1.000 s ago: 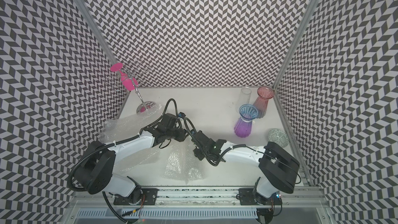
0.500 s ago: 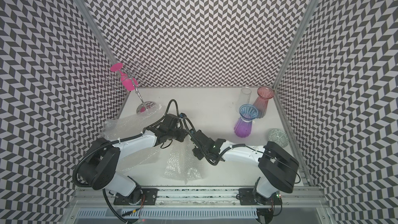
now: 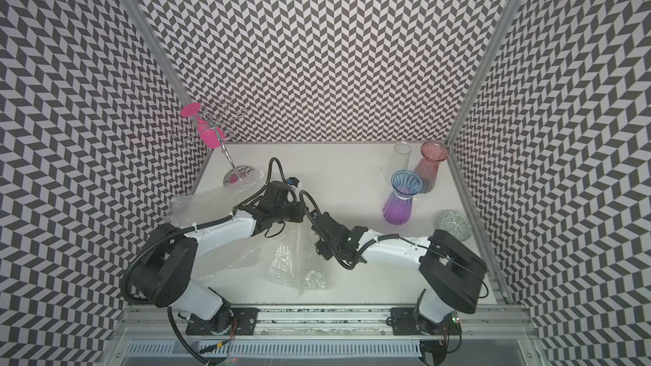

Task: Unwrap the vase from the bubble wrap
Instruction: Unwrap the bubble wrap at the center of the board.

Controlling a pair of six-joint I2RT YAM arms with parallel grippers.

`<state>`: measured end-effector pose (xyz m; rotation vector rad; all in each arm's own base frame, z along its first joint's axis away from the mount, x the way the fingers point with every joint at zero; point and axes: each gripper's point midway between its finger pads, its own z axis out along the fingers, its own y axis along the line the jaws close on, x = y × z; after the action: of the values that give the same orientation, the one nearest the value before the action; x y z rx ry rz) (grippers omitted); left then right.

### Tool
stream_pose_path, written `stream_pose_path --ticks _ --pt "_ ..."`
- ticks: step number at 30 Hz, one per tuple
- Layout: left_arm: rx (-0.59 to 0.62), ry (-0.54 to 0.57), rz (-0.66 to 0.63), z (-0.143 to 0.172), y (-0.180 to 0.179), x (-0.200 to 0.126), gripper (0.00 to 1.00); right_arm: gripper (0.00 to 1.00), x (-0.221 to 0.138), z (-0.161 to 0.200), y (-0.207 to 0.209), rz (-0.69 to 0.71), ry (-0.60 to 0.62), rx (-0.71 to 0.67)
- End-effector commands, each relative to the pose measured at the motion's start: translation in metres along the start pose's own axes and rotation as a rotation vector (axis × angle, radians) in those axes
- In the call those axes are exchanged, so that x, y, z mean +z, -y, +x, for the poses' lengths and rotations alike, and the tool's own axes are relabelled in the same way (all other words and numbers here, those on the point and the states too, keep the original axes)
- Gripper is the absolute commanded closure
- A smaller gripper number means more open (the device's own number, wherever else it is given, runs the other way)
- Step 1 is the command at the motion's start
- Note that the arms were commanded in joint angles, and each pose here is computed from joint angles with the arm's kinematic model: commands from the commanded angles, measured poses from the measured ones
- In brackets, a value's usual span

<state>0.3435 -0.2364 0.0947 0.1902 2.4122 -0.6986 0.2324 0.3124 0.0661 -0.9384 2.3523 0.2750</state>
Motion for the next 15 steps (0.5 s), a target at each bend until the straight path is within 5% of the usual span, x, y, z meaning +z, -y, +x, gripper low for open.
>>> stream_pose_path --ticks 1,15 --pt "-0.147 0.228 0.116 -0.062 0.019 -0.025 1.00 1.00 0.005 0.021 -0.006 -0.026 -0.068 -0.001" --pt "-0.453 0.316 0.113 -0.055 -0.040 -0.042 1.00 1.00 0.001 0.032 0.001 -0.001 -0.093 -0.009"
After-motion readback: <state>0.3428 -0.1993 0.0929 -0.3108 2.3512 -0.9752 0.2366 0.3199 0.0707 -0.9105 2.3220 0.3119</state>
